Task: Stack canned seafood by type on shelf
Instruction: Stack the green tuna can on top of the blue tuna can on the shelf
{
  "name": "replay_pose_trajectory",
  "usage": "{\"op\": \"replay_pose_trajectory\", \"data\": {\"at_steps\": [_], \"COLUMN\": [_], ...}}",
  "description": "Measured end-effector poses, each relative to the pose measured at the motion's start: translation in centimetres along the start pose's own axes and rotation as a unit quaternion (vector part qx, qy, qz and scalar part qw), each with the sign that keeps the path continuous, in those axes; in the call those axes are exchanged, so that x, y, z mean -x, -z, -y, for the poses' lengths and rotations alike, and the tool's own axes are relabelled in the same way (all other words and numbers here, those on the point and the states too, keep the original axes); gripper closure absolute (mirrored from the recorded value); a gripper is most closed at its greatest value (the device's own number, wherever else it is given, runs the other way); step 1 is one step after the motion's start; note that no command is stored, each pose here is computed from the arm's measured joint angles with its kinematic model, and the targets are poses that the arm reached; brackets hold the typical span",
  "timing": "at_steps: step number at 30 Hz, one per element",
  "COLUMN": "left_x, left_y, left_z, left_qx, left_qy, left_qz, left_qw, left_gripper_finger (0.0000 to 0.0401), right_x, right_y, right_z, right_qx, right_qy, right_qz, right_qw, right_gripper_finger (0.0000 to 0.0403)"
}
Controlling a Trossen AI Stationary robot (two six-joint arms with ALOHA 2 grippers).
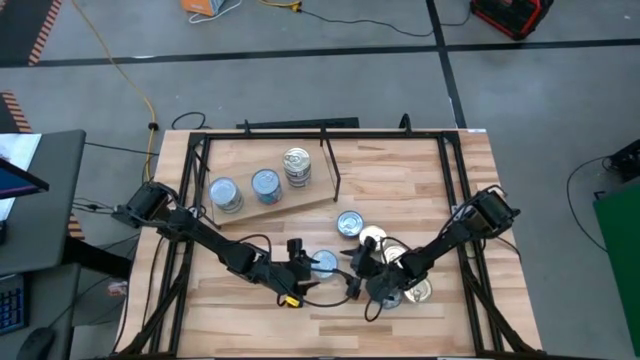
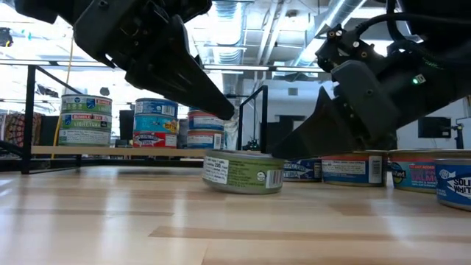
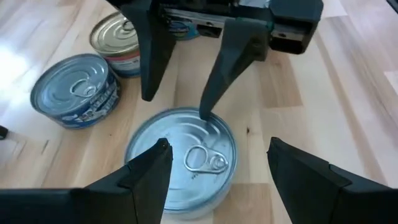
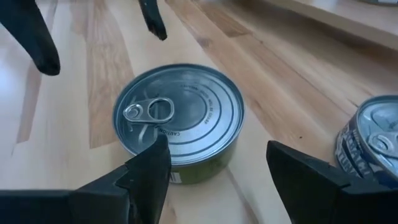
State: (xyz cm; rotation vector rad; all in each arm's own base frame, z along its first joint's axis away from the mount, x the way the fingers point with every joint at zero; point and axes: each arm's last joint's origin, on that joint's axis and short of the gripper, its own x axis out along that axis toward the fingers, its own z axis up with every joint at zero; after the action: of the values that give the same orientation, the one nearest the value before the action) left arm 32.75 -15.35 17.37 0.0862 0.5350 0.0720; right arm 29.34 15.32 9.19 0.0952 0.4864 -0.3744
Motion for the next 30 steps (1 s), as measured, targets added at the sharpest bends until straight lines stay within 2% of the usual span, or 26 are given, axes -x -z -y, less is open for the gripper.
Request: {"op": "replay_pose_trajectory", "data": {"at_steps": [11,18,22,30], "left_x": [0.02,0.16,0.10,-0.05], "left_y": [-0.05,-0.65,-0.43,-0.31], "left_z": [-0.03,0.18,0.15,-0.26], "left_qx": [0.001,-0.006,0.023,0.063], "left_qy": [-0.006,-0.022,-0.006,-0.026], "left_qz": [0.001,0.032,0.019,0.014], "left_qw": [1.000,0.999,1.000,0.998], "left_gripper_finger": [0.0149,0.0149,0.0149,0.0149], "right_x": [0.29,0.28,0.27,0.27], "right_y": [0.60,0.56,0.53,0.56], "right_z": [-0.14,-0.14,-0.15,-0.19], "right_qx": [0.025,0.017,0.014,0.025], "right_qy": [-0.006,-0.006,-0.006,-0.009], "right_qz": [-0.015,-0.014,-0.013,-0.013], "right_qw": [1.000,1.000,1.000,1.000], "right_gripper_finger": [0.0112,0.0112,0.0112,0.0112]}}
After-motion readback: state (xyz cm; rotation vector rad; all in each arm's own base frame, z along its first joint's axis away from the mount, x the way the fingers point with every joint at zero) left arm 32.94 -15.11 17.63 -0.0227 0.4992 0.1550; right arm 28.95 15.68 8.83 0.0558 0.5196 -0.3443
